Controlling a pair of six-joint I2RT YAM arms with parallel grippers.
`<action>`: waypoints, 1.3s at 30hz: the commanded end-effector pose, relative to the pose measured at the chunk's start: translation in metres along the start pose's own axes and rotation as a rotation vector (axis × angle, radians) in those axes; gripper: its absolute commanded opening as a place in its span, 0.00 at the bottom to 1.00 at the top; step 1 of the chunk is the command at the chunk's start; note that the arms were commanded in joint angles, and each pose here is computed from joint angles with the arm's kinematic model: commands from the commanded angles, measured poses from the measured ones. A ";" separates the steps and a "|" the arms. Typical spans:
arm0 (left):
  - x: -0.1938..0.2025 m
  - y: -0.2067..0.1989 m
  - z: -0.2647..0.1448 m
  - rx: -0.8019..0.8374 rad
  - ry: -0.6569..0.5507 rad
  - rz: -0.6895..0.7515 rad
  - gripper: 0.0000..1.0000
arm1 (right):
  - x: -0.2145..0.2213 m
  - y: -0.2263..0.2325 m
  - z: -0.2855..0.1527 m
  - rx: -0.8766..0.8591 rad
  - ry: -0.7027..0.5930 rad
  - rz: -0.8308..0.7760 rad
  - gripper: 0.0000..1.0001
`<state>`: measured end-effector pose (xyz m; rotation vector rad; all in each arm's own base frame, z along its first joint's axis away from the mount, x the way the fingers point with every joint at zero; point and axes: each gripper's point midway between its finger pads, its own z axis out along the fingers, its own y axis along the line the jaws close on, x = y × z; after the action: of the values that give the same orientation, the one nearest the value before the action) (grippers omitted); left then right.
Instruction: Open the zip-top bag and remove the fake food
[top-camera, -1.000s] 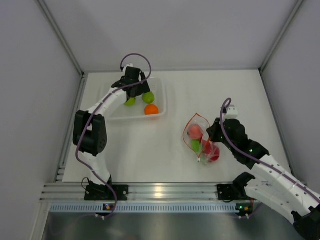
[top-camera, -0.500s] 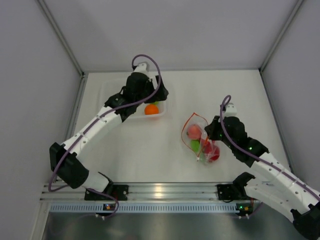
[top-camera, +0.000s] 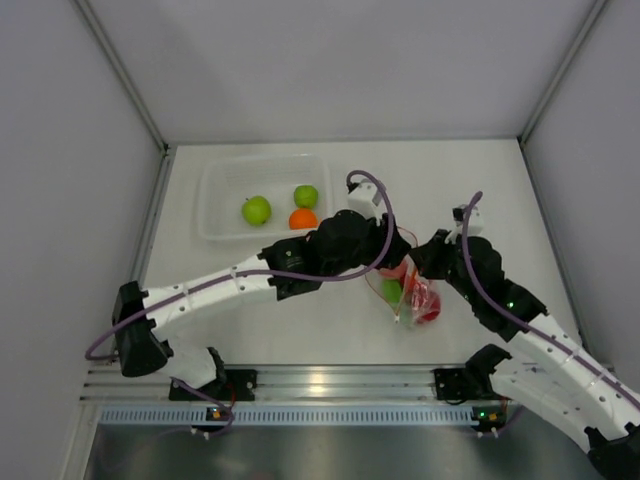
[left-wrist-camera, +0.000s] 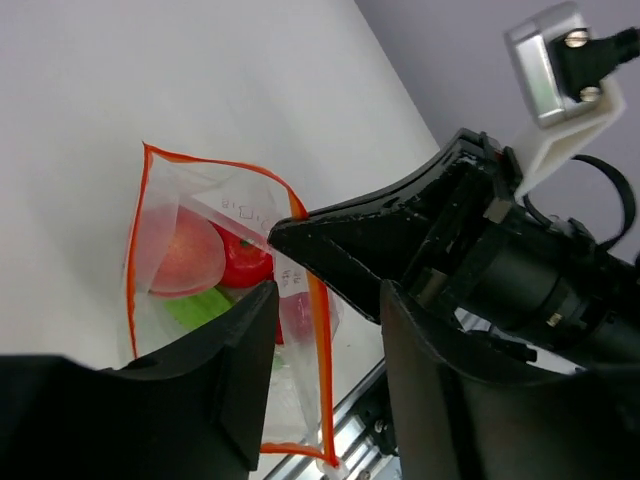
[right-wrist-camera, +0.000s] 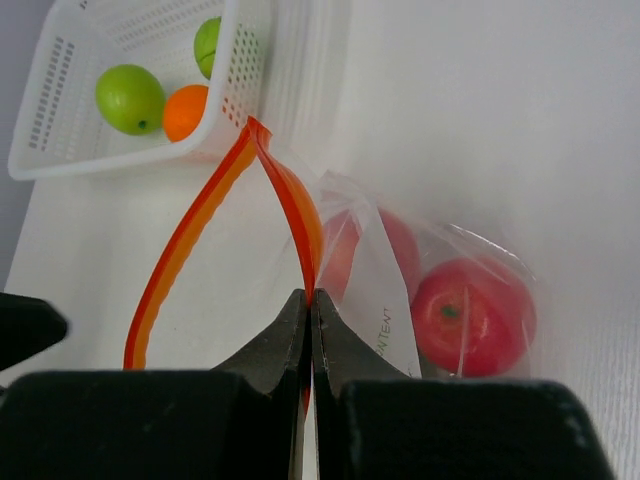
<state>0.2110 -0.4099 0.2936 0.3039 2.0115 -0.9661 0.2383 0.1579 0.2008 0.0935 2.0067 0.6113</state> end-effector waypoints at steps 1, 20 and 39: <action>-0.002 -0.001 0.024 -0.046 -0.068 -0.052 0.48 | -0.026 0.005 -0.010 -0.008 -0.114 0.040 0.00; 0.074 0.061 0.117 -0.325 0.031 0.064 0.42 | -0.007 -0.038 -0.022 0.140 -0.115 -0.014 0.00; 0.106 0.099 0.157 -0.411 0.138 0.122 0.76 | -0.003 -0.038 -0.025 0.118 -0.118 -0.019 0.00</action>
<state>0.2882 -0.4648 0.1044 0.2819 2.2297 -0.4324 0.2256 0.1118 0.1863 0.1886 1.9559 0.4456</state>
